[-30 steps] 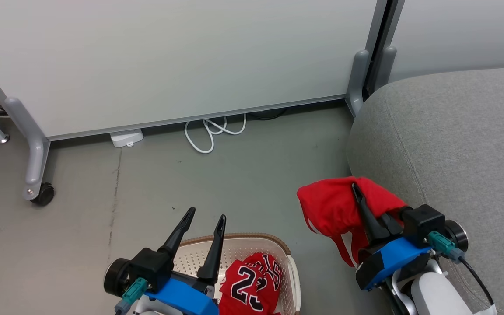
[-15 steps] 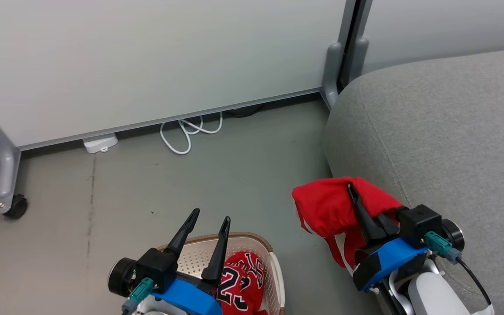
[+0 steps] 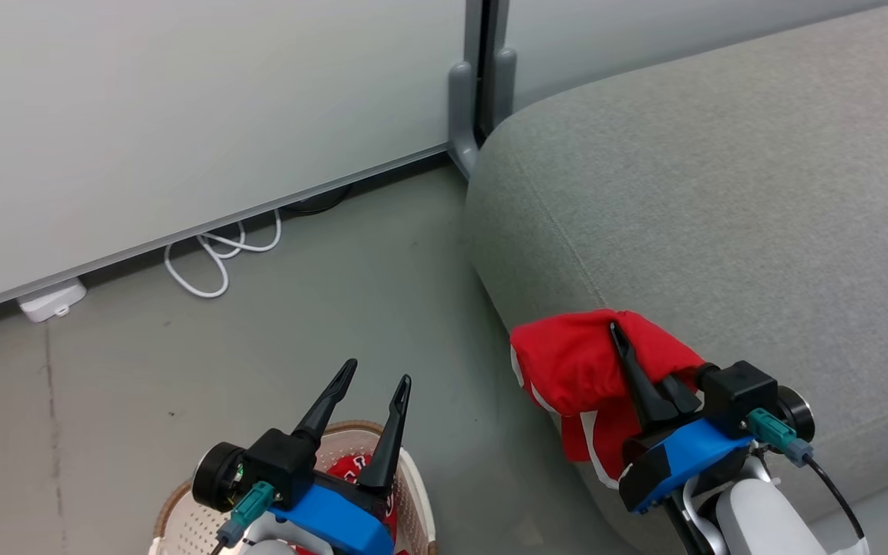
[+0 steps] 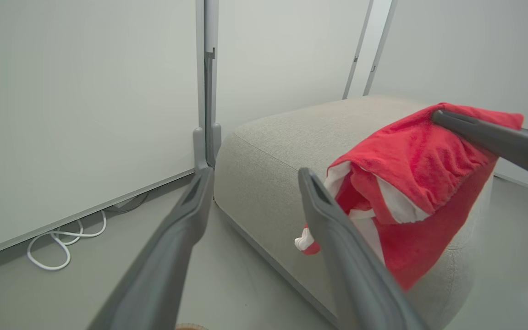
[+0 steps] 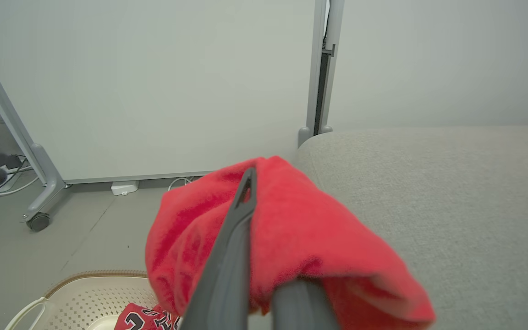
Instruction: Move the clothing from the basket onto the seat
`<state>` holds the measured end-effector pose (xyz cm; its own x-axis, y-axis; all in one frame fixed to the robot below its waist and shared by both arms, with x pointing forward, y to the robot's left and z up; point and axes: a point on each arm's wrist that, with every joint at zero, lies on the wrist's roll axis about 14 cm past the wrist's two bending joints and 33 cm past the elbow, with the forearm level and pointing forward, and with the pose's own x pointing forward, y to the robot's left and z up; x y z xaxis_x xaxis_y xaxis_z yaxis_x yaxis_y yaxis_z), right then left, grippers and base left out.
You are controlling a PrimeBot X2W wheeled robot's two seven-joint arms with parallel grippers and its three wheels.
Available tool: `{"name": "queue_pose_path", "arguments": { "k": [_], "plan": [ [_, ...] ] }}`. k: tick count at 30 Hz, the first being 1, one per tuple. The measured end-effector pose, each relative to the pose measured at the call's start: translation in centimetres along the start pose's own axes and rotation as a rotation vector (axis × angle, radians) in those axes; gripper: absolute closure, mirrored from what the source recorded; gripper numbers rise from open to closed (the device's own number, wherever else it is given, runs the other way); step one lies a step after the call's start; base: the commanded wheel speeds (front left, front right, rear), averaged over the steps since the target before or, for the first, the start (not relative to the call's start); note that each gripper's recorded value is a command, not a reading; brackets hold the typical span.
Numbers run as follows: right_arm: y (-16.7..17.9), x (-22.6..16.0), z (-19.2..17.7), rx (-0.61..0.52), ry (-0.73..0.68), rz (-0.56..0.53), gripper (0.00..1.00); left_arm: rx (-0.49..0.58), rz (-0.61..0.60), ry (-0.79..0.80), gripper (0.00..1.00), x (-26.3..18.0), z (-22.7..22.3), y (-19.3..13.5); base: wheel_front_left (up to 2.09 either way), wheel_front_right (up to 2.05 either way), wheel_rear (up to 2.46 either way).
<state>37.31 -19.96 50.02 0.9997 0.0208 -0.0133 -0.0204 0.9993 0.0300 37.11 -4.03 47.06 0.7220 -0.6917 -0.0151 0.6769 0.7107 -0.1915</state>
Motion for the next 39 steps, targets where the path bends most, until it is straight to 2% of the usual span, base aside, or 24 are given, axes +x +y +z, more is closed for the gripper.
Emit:
{"name": "queue_pose_path", "arguments": {
  "k": [9, 20, 39],
  "plan": [
    [-4.1, -3.0, -0.1, -0.001, 0.004, -0.134, 1.0, -0.002, -0.138, 0.023, 0.0, 2.5, -0.8, -3.5, 0.0, 0.0, 0.0],
    [-7.2, -6.2, -0.2, 0.004, 0.005, -0.25, 1.0, -0.008, -0.262, 0.044, 0.0, 4.2, -1.5, -7.1, 0.0, 0.0, 0.0],
    [-7.5, -6.2, -0.4, 0.007, 0.011, -0.261, 1.0, -0.01, -0.266, 0.046, 0.0, 4.5, -1.6, -7.0, 0.0, 0.0, 0.0]
  ]
}}
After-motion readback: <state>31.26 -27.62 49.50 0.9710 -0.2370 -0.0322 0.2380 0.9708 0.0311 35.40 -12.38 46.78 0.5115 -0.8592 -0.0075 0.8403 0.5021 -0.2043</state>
